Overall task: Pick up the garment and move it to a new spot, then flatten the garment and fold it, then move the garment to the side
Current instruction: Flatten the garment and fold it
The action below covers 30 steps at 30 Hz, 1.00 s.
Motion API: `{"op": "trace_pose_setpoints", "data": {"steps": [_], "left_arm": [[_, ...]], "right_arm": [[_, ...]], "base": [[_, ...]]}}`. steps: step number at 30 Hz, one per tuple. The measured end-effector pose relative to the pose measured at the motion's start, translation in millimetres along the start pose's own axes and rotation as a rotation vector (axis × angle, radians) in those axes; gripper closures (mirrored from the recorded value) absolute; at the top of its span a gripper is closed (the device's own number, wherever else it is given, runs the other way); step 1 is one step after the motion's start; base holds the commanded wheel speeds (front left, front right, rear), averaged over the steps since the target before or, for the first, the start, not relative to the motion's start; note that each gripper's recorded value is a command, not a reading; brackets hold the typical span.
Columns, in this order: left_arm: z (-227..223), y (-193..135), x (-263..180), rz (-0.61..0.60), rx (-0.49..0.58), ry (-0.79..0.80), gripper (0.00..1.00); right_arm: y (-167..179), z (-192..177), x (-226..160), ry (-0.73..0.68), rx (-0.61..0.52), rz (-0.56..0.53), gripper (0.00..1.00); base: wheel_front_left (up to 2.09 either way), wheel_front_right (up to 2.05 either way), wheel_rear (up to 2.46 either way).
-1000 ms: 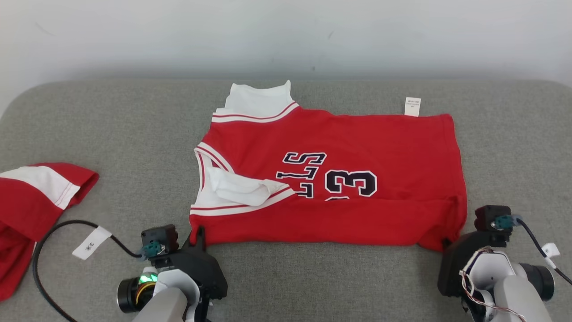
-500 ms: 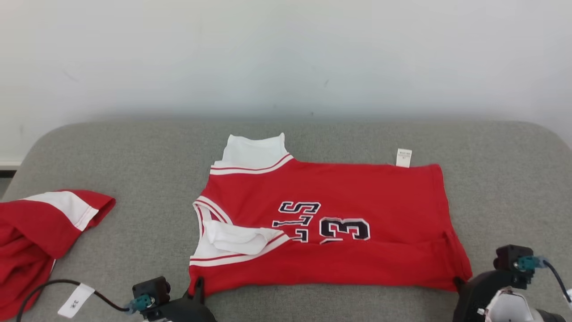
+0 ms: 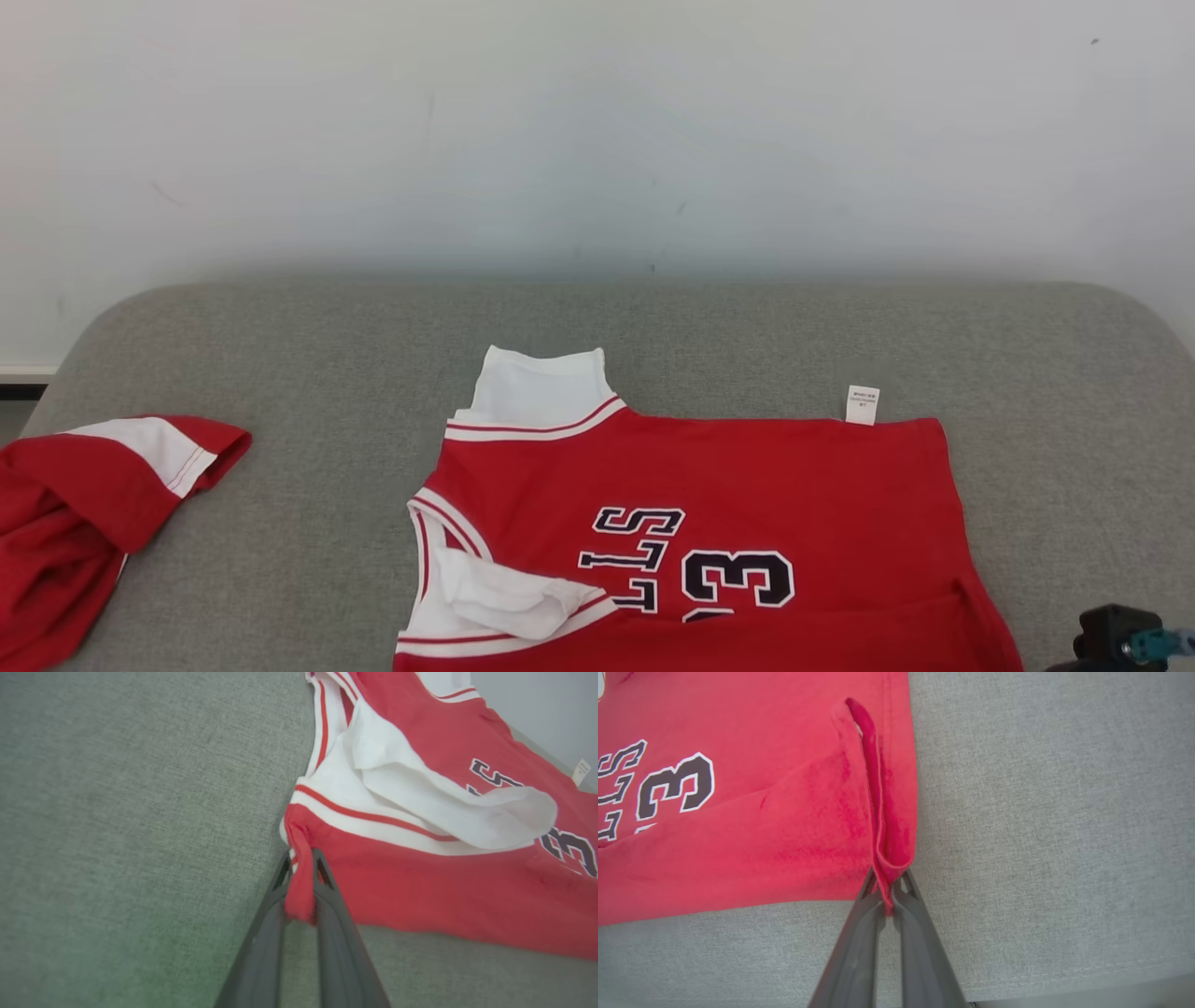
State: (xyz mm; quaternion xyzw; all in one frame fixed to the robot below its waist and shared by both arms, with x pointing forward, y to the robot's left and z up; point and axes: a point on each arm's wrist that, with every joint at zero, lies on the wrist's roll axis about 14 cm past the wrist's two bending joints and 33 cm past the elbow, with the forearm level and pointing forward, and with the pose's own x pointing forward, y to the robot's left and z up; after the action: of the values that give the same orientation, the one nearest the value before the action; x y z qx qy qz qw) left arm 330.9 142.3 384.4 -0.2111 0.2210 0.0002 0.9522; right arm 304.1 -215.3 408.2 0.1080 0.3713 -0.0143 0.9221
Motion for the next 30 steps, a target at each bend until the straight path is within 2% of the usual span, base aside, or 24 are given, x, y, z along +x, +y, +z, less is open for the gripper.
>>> {"op": "trace_pose_setpoints", "data": {"steps": [6, 11, 12, 13, 14, 15, 16, 23, 30], "left_arm": [[-9, 4, -15, 0.027, 0.019, 0.022, 1.0], [-13, 8, -23, 0.037, 0.105, 0.038, 1.0], [-15, 10, -25, 0.044, 0.119, 0.04, 1.0], [-13, 10, -26, 0.044, 0.132, 0.031, 0.91], [-11, 10, -26, 0.042, 0.145, 0.022, 0.39], [-10, 9, -27, 0.039, 0.153, 0.014, 0.39], [-10, 10, -28, 0.043, 0.158, 0.011, 0.0], [6, 18, -31, 0.059, 0.183, -0.065, 0.0], [45, 15, -24, 0.038, 0.223, -0.168, 0.0]], "right_arm": [[-1, -22, -4, 0.043, 0.003, 0.003, 1.0], [8, -34, -1, 0.065, -0.01, 0.027, 1.0], [11, -36, 1, 0.066, -0.025, 0.028, 0.78], [11, -37, 2, 0.067, -0.035, 0.025, 0.17], [9, -39, 3, 0.073, -0.033, 0.021, 0.0], [9, -41, 4, 0.078, -0.027, 0.022, 0.0], [9, -43, 5, 0.083, -0.02, 0.024, 0.0], [3, -32, 1, 0.035, -0.007, 0.011, 0.0], [-8, 1, -12, -0.068, -0.012, -0.025, 0.0]], "base": [[0.0, 0.0, 0.0], [0.0, 0.0, 0.0], [0.0, 0.0, 0.0], [0.0, 0.0, 0.0], [0.0, 0.0, 0.0], [0.0, 0.0, 0.0], [0.0, 0.0, 0.0], [0.0, 0.0, 0.0], [0.0, 0.0, 0.0]]}}
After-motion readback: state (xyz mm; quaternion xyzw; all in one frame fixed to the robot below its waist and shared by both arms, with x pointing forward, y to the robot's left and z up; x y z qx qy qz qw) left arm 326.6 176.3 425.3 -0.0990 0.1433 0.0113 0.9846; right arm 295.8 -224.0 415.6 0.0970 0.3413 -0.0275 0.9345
